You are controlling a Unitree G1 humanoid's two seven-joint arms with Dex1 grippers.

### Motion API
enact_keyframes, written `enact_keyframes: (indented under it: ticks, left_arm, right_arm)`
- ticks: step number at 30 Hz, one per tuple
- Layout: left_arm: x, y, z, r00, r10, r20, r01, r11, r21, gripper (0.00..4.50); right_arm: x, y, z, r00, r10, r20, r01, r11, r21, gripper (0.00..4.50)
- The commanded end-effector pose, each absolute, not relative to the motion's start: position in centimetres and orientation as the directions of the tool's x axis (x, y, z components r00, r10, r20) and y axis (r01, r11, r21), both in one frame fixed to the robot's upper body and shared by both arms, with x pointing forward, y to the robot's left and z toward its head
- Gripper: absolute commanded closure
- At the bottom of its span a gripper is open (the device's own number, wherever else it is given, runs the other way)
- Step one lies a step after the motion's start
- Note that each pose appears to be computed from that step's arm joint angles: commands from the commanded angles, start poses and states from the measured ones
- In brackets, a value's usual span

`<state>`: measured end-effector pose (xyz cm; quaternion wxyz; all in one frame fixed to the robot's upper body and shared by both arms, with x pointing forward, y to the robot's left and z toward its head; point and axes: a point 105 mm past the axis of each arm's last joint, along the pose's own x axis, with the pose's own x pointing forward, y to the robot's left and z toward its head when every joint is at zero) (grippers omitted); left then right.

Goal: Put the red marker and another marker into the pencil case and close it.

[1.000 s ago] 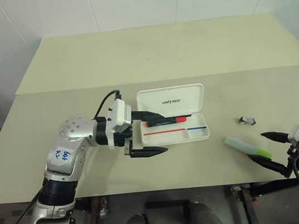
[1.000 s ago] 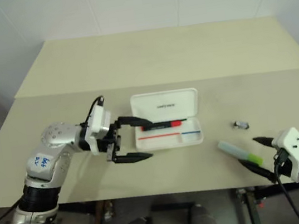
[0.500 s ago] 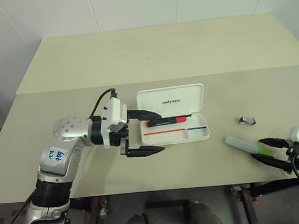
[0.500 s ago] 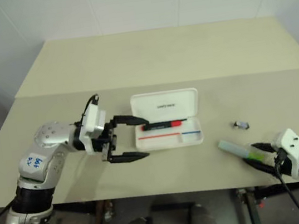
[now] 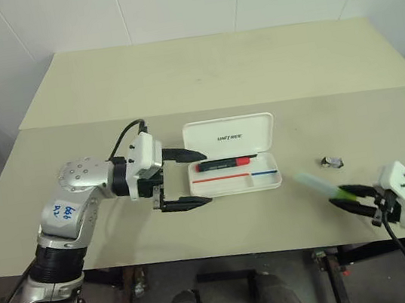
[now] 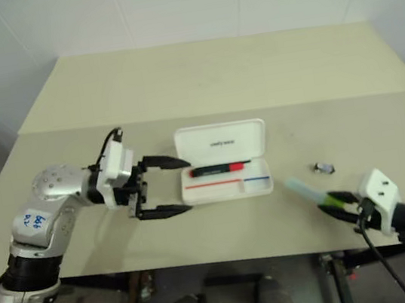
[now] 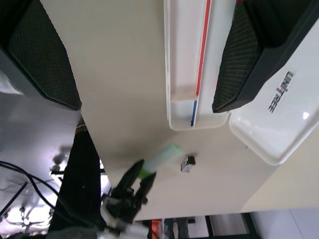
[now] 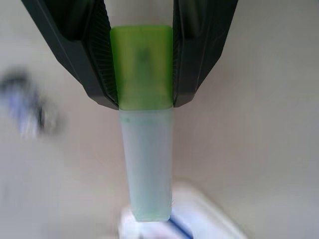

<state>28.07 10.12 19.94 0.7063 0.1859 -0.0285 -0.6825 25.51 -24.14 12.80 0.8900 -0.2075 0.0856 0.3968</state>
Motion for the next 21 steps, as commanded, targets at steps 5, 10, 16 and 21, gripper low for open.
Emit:
enact_keyframes:
  ticks: [5, 10, 16, 21]
  left_arm:
    - [28.4, 13.0, 19.3, 0.161, -0.954, -0.252, 0.938, 0.069, 0.340, 0.00]
    - [28.5, 13.7, 19.0, 0.195, -0.948, -0.251, 0.935, 0.101, 0.341, 0.00]
    - [28.1, 14.1, 18.4, 0.215, -0.942, -0.259, 0.932, 0.118, 0.342, 0.00]
    - [27.6, 14.4, 17.9, 0.226, -0.934, -0.276, 0.933, 0.126, 0.338, 0.00]
  right_arm:
    - [26.1, -18.2, 16.5, 0.493, 0.821, -0.288, -0.848, 0.379, -0.370, 3.38]
    - [27.0, -15.3, 17.0, 0.367, 0.882, -0.296, -0.893, 0.246, -0.376, 3.38]
    - [28.6, -12.1, 16.6, 0.220, 0.922, -0.320, -0.922, 0.089, -0.378, 3.38]
    - [29.8, -10.2, 15.5, 0.137, 0.930, -0.342, -0.933, 0.006, -0.359, 3.38]
